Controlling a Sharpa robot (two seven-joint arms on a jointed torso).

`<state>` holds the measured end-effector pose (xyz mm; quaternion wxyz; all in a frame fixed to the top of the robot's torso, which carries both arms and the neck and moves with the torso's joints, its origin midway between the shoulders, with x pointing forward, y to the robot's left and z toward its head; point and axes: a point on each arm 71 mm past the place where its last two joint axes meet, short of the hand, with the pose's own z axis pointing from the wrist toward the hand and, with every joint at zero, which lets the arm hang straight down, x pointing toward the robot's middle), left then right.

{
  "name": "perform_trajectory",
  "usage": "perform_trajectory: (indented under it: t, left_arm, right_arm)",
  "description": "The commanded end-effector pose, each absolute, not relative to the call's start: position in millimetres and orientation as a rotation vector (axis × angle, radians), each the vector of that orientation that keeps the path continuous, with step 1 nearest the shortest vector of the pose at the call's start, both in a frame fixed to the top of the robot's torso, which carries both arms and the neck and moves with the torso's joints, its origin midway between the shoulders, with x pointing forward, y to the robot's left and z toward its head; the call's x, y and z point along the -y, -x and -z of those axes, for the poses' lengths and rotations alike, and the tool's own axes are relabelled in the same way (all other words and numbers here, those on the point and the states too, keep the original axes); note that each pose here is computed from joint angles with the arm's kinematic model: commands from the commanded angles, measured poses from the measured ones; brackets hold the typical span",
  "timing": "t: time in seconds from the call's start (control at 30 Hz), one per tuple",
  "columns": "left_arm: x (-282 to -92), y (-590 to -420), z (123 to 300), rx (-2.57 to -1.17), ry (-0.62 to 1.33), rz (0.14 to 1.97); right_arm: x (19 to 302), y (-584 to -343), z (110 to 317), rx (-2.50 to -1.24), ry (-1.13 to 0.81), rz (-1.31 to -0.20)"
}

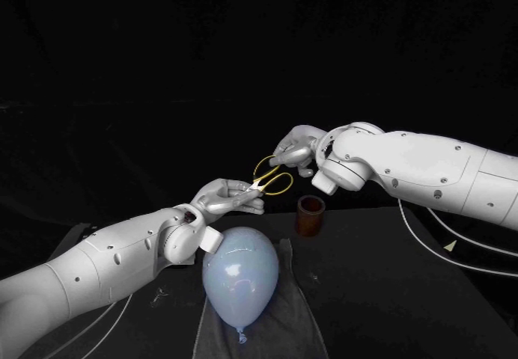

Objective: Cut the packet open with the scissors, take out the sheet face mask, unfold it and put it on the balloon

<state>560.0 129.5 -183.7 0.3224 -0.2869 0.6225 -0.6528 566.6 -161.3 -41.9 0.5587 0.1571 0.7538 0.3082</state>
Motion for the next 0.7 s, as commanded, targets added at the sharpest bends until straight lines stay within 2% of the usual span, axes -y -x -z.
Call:
perform_trajectory:
  t: [0.03,0.7]
  left_arm:
    - [-131.1,-561.6,180.1,-1.622,0.763,1.714]
    - [-126.0,-557.0,184.1,-1.75,0.783,1.761]
  right_arm:
    - [164,-568,44,-1.787,-0.364,-0.717]
    - [170,-572,55,-1.804,-0.392,-0.691]
